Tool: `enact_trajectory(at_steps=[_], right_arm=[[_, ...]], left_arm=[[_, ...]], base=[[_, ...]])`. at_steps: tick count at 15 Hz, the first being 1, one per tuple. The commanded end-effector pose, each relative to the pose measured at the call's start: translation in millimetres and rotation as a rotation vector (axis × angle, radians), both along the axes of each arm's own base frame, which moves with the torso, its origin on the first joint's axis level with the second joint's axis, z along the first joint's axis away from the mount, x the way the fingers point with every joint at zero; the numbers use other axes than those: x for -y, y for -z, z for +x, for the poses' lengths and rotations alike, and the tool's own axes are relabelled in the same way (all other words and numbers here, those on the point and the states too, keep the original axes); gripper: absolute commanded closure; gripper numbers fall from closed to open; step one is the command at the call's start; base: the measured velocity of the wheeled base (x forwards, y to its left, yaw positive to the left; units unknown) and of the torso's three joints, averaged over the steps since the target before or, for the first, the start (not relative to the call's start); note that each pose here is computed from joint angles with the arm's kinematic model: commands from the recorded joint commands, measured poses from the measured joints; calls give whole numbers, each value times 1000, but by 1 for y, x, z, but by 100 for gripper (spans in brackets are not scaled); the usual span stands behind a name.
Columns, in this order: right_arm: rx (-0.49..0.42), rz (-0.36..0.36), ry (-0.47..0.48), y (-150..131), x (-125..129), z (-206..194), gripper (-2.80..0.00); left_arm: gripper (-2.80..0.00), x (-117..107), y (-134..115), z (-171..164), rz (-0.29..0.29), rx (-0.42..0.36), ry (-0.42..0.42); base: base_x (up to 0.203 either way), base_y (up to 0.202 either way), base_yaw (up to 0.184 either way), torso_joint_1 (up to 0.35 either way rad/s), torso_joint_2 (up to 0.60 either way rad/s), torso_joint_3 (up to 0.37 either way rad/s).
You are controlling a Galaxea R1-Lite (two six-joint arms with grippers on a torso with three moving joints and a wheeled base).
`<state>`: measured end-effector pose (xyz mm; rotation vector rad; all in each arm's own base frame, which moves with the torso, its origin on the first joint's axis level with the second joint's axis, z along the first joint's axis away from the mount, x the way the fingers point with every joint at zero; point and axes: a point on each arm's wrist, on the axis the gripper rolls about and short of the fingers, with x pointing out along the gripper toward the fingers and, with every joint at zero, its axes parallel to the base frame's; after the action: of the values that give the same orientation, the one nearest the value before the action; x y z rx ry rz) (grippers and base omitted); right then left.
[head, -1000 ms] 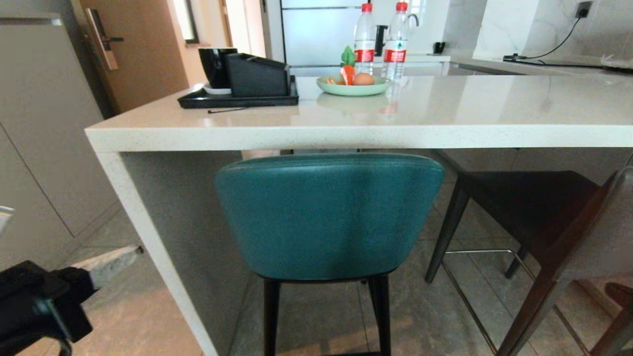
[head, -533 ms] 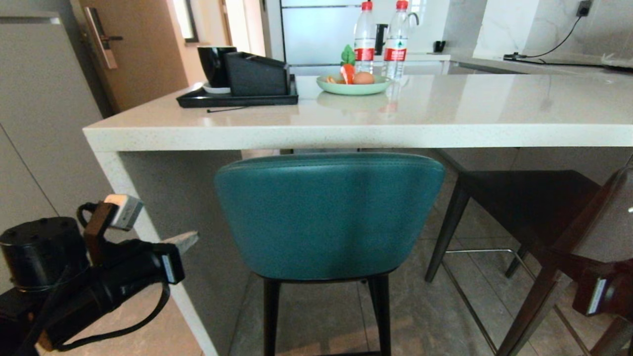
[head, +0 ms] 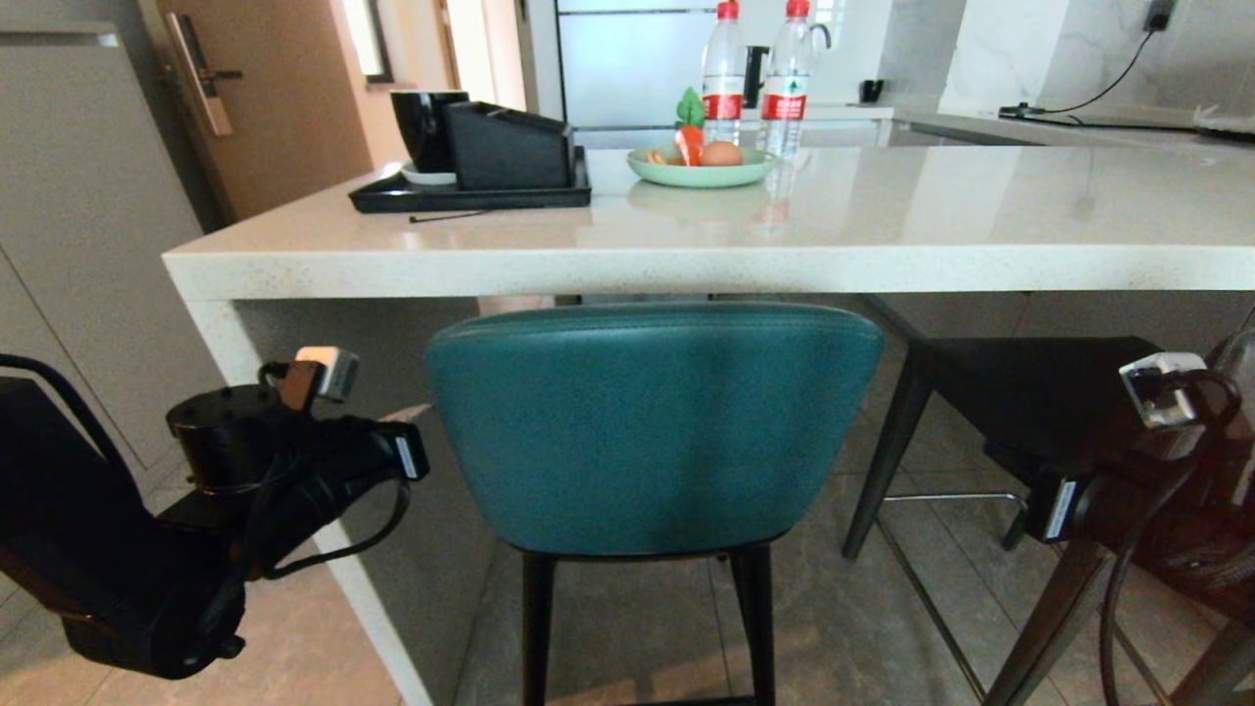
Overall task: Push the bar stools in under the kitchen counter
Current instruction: Pull the blue chair out from under the dining table
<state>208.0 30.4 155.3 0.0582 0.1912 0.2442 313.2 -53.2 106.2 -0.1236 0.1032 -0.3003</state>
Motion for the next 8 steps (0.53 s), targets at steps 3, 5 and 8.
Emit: enact_trajectory(at_steps=[3,5,8], right_arm=[[-16,-1,-22,12,-8,28,0],[-9,-4,-54,15,-18,39,0],[1,-9,-106,27,-37,59,0]], left_arm=[[0,5,1,26,-2,18,4],[0,5,-1,27,-2,19,4],[0,6,-2,27,-3,24,5]], base=[[0,0,0,0,0,0],[0,0,0,0,0,0],[0,0,0,0,0,0]])
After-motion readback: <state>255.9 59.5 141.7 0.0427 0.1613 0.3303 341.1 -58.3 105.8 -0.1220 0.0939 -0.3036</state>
